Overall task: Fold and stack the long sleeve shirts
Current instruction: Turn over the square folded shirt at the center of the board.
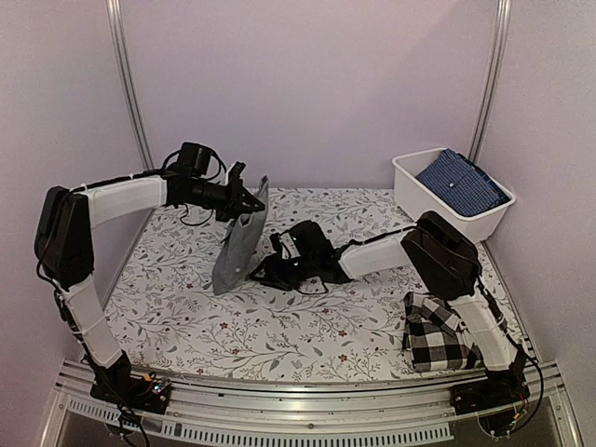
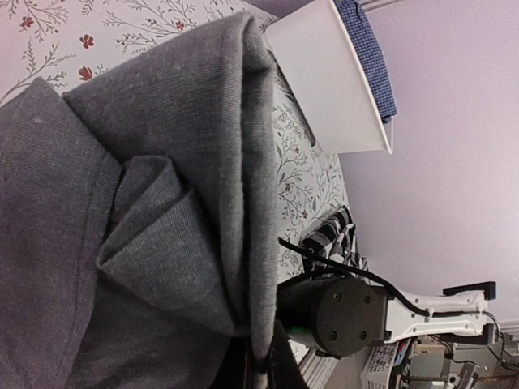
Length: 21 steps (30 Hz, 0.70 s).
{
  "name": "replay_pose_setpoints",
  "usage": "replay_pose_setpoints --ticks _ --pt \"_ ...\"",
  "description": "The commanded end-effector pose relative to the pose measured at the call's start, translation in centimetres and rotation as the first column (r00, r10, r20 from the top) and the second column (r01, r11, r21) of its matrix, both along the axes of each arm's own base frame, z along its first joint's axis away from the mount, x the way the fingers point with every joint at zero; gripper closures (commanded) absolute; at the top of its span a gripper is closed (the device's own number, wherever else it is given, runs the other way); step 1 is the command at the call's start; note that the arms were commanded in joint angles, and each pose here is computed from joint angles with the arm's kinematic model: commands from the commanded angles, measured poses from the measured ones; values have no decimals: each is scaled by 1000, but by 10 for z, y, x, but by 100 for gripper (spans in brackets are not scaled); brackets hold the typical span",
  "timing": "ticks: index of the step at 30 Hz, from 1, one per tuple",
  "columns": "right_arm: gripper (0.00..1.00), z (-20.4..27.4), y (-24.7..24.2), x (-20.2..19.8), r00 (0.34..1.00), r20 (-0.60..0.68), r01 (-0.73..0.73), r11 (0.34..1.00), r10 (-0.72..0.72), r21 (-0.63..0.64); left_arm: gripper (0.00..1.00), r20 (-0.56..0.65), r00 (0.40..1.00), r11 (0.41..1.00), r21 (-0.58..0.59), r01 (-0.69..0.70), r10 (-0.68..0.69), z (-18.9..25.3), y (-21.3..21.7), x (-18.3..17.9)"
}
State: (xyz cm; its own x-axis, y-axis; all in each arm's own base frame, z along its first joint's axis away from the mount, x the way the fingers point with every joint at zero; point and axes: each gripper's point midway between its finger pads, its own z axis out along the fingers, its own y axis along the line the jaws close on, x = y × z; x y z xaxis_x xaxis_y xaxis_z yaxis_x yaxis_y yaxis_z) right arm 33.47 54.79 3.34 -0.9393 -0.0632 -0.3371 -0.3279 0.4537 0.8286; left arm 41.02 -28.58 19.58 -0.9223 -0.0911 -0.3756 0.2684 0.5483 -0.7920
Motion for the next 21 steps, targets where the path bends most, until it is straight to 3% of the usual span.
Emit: replay_pose_setpoints --ticks 1,5,10,11,12,15,21 --pt "55 -1 -51 9 992 18 129 985 -128 -117 100 49 997 998 -26 57 -55 4 2 0" --pt "54 27 -90 4 982 62 186 973 -179 -136 100 24 997 997 -13 79 -79 -11 -13 -4" --pt "51 52 -166 -3 950 122 309 928 -288 -210 100 -30 989 990 10 143 -143 -49 -81 -29" --pt "50 50 -185 -5 940 122 340 911 -319 -234 93 -41 988 989 31 148 -147 -59 -98 -36" --pt "49 61 -204 -6 926 134 376 897 -353 -233 74 -46 988 988 48 150 -148 -67 -115 -41" --pt "43 67 -252 -11 887 161 462 843 -434 -274 54 -36 987 984 82 159 -157 -82 -151 -52" --pt "36 93 -256 -12 895 197 442 855 -400 -270 42 93 991 989 123 82 -94 -42 -146 -33"
